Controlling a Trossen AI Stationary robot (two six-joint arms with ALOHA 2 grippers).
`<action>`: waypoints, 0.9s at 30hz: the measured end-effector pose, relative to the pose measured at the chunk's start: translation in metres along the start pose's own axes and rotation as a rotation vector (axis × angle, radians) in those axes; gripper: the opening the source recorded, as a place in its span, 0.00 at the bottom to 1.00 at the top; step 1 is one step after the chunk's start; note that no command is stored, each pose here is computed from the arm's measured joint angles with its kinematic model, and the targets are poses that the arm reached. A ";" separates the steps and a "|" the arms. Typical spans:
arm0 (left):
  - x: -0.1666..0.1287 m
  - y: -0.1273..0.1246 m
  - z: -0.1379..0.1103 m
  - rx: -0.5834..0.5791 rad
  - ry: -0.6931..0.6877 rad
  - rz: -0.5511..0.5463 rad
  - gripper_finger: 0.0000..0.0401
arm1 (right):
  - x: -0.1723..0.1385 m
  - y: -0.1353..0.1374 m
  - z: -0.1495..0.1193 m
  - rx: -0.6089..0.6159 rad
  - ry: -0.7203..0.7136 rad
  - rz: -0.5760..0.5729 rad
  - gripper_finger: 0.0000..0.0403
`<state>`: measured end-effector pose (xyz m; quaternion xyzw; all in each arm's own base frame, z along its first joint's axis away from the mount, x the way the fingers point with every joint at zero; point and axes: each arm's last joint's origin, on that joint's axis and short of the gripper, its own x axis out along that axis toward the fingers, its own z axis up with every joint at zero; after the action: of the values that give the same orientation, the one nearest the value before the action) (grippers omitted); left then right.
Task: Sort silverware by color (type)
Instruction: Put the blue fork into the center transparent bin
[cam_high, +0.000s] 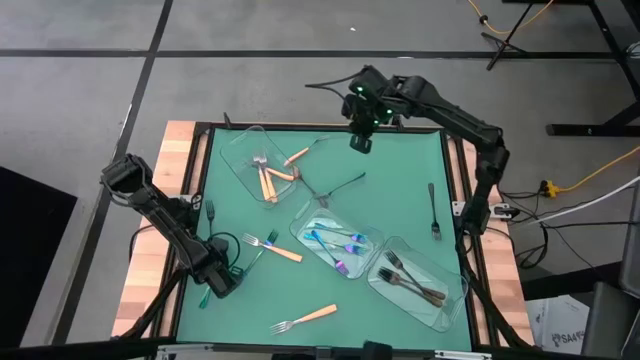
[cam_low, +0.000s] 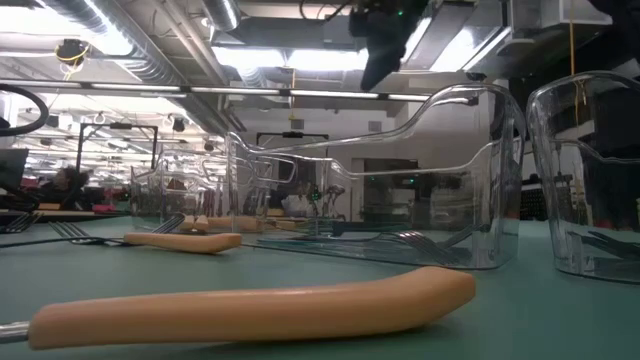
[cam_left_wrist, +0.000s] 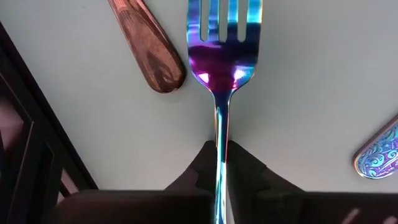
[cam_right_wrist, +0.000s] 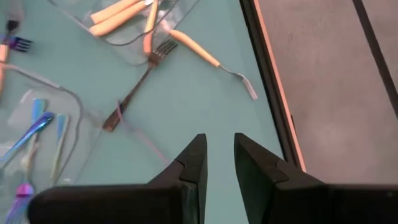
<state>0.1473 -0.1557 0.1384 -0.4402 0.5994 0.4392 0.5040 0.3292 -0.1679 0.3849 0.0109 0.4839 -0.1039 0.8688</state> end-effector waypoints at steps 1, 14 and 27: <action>0.000 0.000 0.000 0.003 -0.001 0.000 0.02 | -0.003 0.001 -0.002 0.002 -0.004 0.005 0.17; -0.035 -0.027 -0.007 0.369 -0.090 -0.186 0.02 | -0.020 0.018 -0.055 0.097 -0.055 0.002 0.17; -0.100 -0.083 0.060 0.855 -0.431 -0.322 0.03 | -0.031 0.037 -0.117 0.229 -0.092 -0.020 0.17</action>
<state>0.2517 -0.1078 0.2242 -0.1807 0.5326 0.1518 0.8128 0.2225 -0.1125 0.3461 0.1006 0.4287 -0.1674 0.8821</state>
